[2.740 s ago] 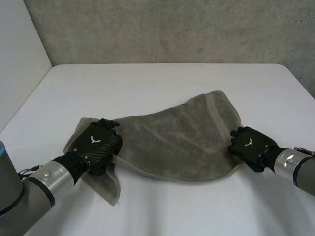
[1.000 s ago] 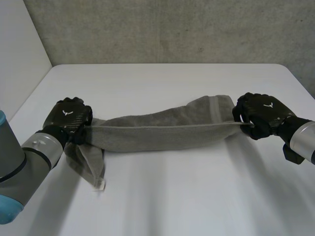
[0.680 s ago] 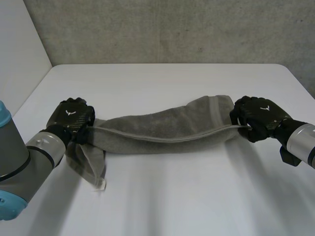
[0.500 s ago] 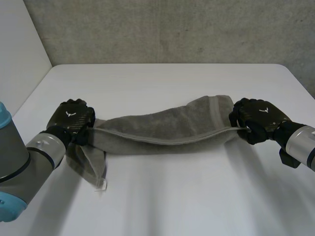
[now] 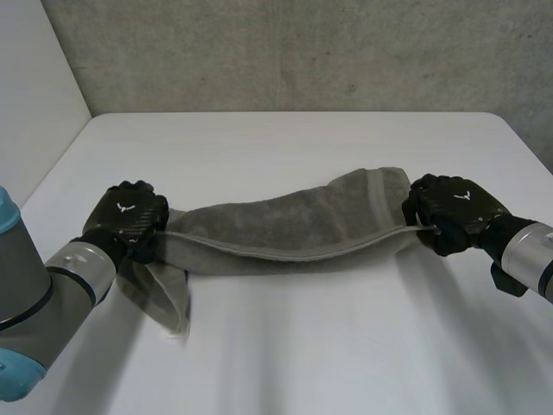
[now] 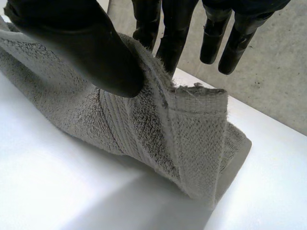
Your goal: Fold the towel.
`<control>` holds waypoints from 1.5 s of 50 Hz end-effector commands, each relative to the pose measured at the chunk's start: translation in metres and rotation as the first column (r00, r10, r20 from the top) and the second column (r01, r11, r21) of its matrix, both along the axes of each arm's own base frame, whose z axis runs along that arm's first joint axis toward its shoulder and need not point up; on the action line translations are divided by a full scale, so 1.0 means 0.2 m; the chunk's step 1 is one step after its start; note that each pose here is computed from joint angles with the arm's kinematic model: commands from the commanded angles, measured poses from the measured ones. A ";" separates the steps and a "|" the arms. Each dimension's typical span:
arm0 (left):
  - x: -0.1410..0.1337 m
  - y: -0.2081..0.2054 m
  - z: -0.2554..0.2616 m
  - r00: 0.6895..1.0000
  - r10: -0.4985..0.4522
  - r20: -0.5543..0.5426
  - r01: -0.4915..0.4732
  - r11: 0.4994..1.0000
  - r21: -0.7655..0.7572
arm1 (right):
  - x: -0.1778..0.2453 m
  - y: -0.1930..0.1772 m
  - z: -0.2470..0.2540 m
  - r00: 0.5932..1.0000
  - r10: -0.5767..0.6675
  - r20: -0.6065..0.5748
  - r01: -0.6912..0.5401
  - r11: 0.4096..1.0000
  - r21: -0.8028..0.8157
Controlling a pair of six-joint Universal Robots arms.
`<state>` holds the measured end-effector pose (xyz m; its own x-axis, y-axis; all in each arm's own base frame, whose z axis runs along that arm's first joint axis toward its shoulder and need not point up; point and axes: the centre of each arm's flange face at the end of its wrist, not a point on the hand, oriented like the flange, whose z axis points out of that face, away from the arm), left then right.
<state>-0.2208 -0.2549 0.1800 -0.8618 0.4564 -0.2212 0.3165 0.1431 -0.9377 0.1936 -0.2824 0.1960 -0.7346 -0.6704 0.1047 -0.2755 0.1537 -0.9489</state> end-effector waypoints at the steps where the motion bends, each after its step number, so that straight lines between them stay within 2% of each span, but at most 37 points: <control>1: 0.01 0.01 -0.02 1.000 0.001 0.007 -0.001 1.000 0.020 | 0.00 0.00 -0.07 1.000 0.003 -0.016 -0.002 0.999 0.048; 6: 0.02 -0.01 -0.02 1.000 0.010 0.013 -0.010 1.000 0.020 | 0.02 -0.02 -0.14 0.998 0.026 -0.058 -0.022 0.997 0.068; 11: -0.03 -0.16 0.02 1.000 0.004 0.002 -0.004 0.999 -0.032 | 0.09 -0.10 -0.10 0.991 0.080 -0.103 -0.078 0.997 0.017; 13: -0.07 -0.31 0.13 1.000 -0.001 0.003 0.001 0.991 -0.133 | 0.14 -0.15 -0.04 0.990 0.092 -0.109 -0.096 0.995 -0.031; 14: -0.07 -0.32 0.13 1.000 -0.001 0.003 0.001 0.991 -0.133 | 0.18 -0.20 0.07 0.990 0.089 -0.108 -0.100 0.989 -0.107; 15: -0.10 -0.39 0.25 1.000 -0.011 0.005 0.012 0.976 -0.218 | 0.22 -0.26 0.20 0.992 0.071 -0.100 -0.090 0.975 -0.204; 16: -0.14 -0.44 0.39 1.000 -0.022 0.000 0.021 0.951 -0.310 | 0.22 -0.26 0.20 0.992 0.071 -0.100 -0.090 0.975 -0.205; 17: -0.14 -0.44 0.39 1.000 -0.022 0.000 0.021 0.950 -0.311 | 0.25 -0.32 0.37 0.997 0.035 -0.075 -0.057 0.947 -0.316; 18: -0.16 -0.49 0.53 1.000 -0.026 -0.008 0.020 0.915 -0.403 | 0.26 -0.37 0.56 1.000 -0.007 -0.028 -0.006 0.899 -0.438; 19: -0.16 -0.49 0.54 1.000 -0.026 -0.008 0.020 0.914 -0.404 | 0.26 -0.37 0.57 1.000 -0.008 -0.027 -0.005 0.899 -0.439; 21: -0.20 -0.51 0.81 0.998 -0.052 -0.041 0.019 0.821 -0.571 | 0.23 -0.39 0.96 0.991 -0.044 0.129 0.117 0.762 -0.637; 22: -0.20 -0.51 0.81 0.998 -0.052 -0.042 0.019 0.820 -0.572 | 0.23 -0.39 0.96 0.991 -0.044 0.130 0.117 0.761 -0.638; 23: -0.21 -0.50 0.95 0.994 -0.072 -0.078 0.002 0.751 -0.660 | 0.22 -0.37 1.08 0.979 -0.031 0.202 0.164 0.711 -0.684; 24: -0.20 -0.45 1.09 0.990 -0.090 -0.106 -0.017 0.676 -0.737 | 0.22 -0.37 1.08 0.979 -0.030 0.203 0.164 0.711 -0.684; 25: -0.20 -0.45 1.09 0.990 -0.090 -0.106 -0.017 0.675 -0.738 | 0.20 -0.35 1.16 0.967 -0.003 0.255 0.189 0.682 -0.707; 26: -0.19 -0.39 1.19 0.984 -0.115 -0.133 -0.034 0.618 -0.786 | 0.20 -0.33 1.18 0.959 0.024 0.282 0.189 0.686 -0.703; 27: -0.16 -0.34 1.23 0.979 -0.137 -0.149 -0.041 0.587 -0.808 | 0.20 -0.33 1.18 0.959 0.024 0.282 0.189 0.686 -0.703; 28: -0.16 -0.34 1.23 0.979 -0.138 -0.149 -0.041 0.587 -0.808 | 0.20 -0.32 1.12 0.959 0.032 0.280 0.172 0.721 -0.671; 29: -0.16 -0.32 1.20 0.976 -0.161 -0.148 -0.025 0.592 -0.805 | 0.19 -0.31 1.04 0.965 0.032 0.261 0.147 0.759 -0.635; 30: -0.16 -0.32 1.20 0.976 -0.161 -0.148 -0.025 0.592 -0.805 | 0.19 -0.31 1.04 0.965 0.032 0.261 0.146 0.759 -0.634; 31: -0.15 -0.32 1.12 0.974 -0.180 -0.138 0.005 0.624 -0.781 | 0.19 -0.30 0.95 0.971 0.036 0.237 0.116 0.794 -0.597; 32: -0.15 -0.32 1.01 0.973 -0.197 -0.123 0.042 0.669 -0.742 | 0.19 -0.30 0.95 0.971 0.036 0.236 0.116 0.794 -0.596; 33: -0.15 -0.32 1.01 0.973 -0.197 -0.122 0.042 0.669 -0.742 | 0.19 -0.26 0.88 0.976 0.046 0.212 0.085 0.817 -0.570; 35: -0.08 -0.35 0.78 0.981 -0.169 -0.092 0.071 0.762 -0.643 | 0.19 -0.21 0.80 0.982 0.061 0.180 0.047 0.839 -0.543; 36: -0.08 -0.35 0.78 0.981 -0.169 -0.092 0.071 0.763 -0.643 | 0.19 -0.17 0.72 0.986 0.072 0.147 0.014 0.857 -0.515; 37: -0.03 -0.34 0.65 0.985 -0.152 -0.077 0.079 0.808 -0.584 | 0.17 -0.15 0.62 0.991 0.073 0.112 -0.010 0.875 -0.484; 38: -0.03 -0.34 0.65 0.985 -0.152 -0.077 0.079 0.808 -0.583 | 0.17 -0.15 0.62 0.991 0.073 0.111 -0.010 0.875 -0.484; 40: 0.00 -0.28 0.43 0.987 -0.147 -0.062 0.101 0.876 -0.472 | 0.11 -0.11 0.45 0.998 0.045 0.038 -0.025 0.904 -0.427; 41: 0.00 -0.28 0.43 0.987 -0.147 -0.062 0.101 0.876 -0.471 | 0.11 -0.11 0.45 0.998 0.045 0.038 -0.025 0.904 -0.426; 43: 0.01 -0.19 0.27 0.985 -0.169 -0.045 0.141 0.918 -0.372 | 0.08 -0.08 0.39 0.999 0.034 0.001 -0.030 0.913 -0.406; 48: 0.03 -0.10 0.12 0.983 -0.178 -0.032 0.164 0.950 -0.266 | 0.02 0.03 0.15 0.994 0.054 -0.093 -0.080 0.950 -0.301; 53: 0.04 -0.04 0.05 0.984 -0.175 -0.011 0.169 0.965 -0.202 | -0.03 0.07 0.08 0.994 0.062 -0.094 -0.081 0.975 -0.209; 64: 0.05 0.01 0.06 0.986 -0.165 -0.007 0.161 0.972 -0.168 | -0.06 0.11 0.06 0.996 0.053 -0.066 -0.061 0.990 -0.124; 69: 0.05 -0.02 -0.02 0.989 -0.150 -0.003 0.148 0.980 -0.129 | -0.06 0.12 0.04 0.997 0.055 -0.056 -0.061 0.993 -0.100; 75: 0.06 -0.08 -0.17 0.997 -0.074 0.022 0.074 0.996 -0.043 | -0.06 0.12 0.03 0.997 0.050 -0.059 -0.055 0.994 -0.092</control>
<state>-0.2105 -0.2611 0.1692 -0.7970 0.5396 -0.2714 0.3208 -0.0024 -0.9471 0.1822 -0.2591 0.2035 -0.6875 -0.6944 0.2126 -0.3332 0.0415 -0.9419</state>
